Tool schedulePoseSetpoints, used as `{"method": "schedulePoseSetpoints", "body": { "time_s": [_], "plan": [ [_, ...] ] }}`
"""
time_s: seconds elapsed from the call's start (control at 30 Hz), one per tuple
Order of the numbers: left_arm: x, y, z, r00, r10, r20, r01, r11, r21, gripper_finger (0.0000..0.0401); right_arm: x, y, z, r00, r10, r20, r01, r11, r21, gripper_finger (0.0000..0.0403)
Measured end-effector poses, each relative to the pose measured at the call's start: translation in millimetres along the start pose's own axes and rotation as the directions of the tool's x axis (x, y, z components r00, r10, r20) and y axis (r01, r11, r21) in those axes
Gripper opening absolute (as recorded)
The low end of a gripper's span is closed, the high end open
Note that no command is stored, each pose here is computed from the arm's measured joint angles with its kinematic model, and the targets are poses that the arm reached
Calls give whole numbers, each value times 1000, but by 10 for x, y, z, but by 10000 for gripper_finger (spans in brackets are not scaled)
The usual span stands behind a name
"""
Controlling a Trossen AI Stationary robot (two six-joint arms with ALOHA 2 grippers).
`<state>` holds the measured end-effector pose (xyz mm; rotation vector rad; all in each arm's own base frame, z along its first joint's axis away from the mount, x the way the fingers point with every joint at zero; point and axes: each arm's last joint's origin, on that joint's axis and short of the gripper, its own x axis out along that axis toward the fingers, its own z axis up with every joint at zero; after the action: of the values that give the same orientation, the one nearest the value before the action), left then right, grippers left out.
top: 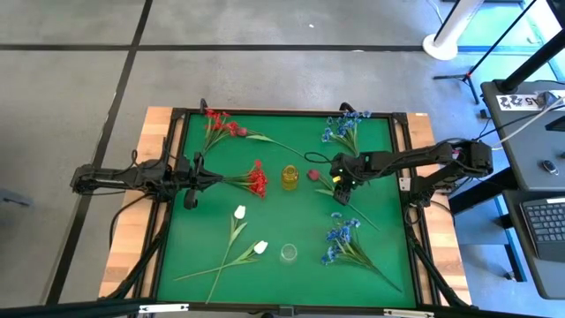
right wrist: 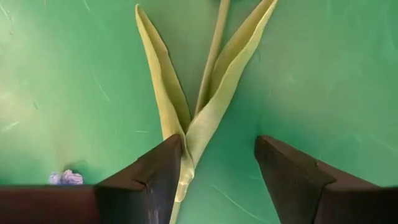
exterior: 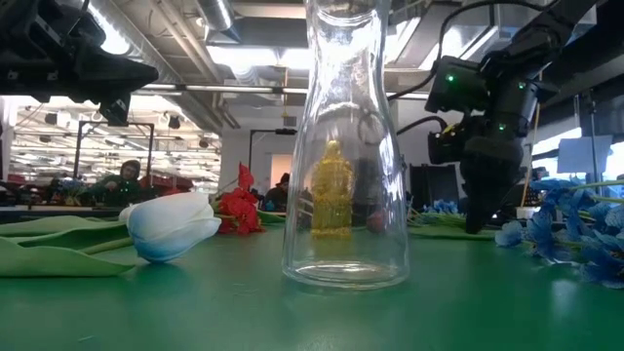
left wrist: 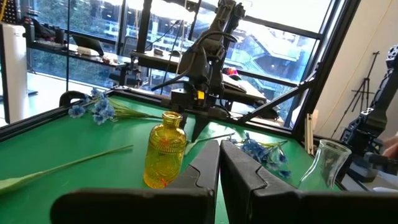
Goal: Sort flowers into vase by color
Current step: Put the bottom dark red flower into the yellow vase
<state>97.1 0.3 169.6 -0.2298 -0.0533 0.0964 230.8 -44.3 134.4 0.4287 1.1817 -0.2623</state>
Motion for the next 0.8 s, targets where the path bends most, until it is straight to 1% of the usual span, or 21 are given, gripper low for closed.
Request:
{"method": "schedulePoseSetpoints", "body": {
  "time_s": [0.07,0.17,0.4,0.43,0.53,0.6,0.67,0.8],
  "plan": [
    [0,0,0,1000,0,0,0,1000,0,9,-8,0,2,1000,-1,6,1,1000,-1,197],
    [0,0,0,1000,0,0,0,1000,0,9,-11,-3,7,1000,-13,10,13,1000,-2,158],
    [0,0,1,1000,0,1,0,1000,0,9,-63,26,92,1000,-4,11,4,1000,-30,18],
    [0,0,0,1000,0,0,0,1000,0,9,-74,33,110,1000,-2,16,3,999,-36,10],
    [0,0,0,1000,0,0,0,1000,0,9,-139,57,169,999,7,43,-5,999,-45,18],
    [0,0,0,1000,0,0,0,1000,0,9,-221,76,206,998,12,60,-8,998,-56,14],
    [0,0,0,1000,0,0,0,1000,0,9,-359,93,233,997,1,83,5,998,-69,5],
    [0,0,0,1000,0,0,0,1000,0,9,-723,119,274,982,-46,183,61,995,-76,3]
  ]
}}
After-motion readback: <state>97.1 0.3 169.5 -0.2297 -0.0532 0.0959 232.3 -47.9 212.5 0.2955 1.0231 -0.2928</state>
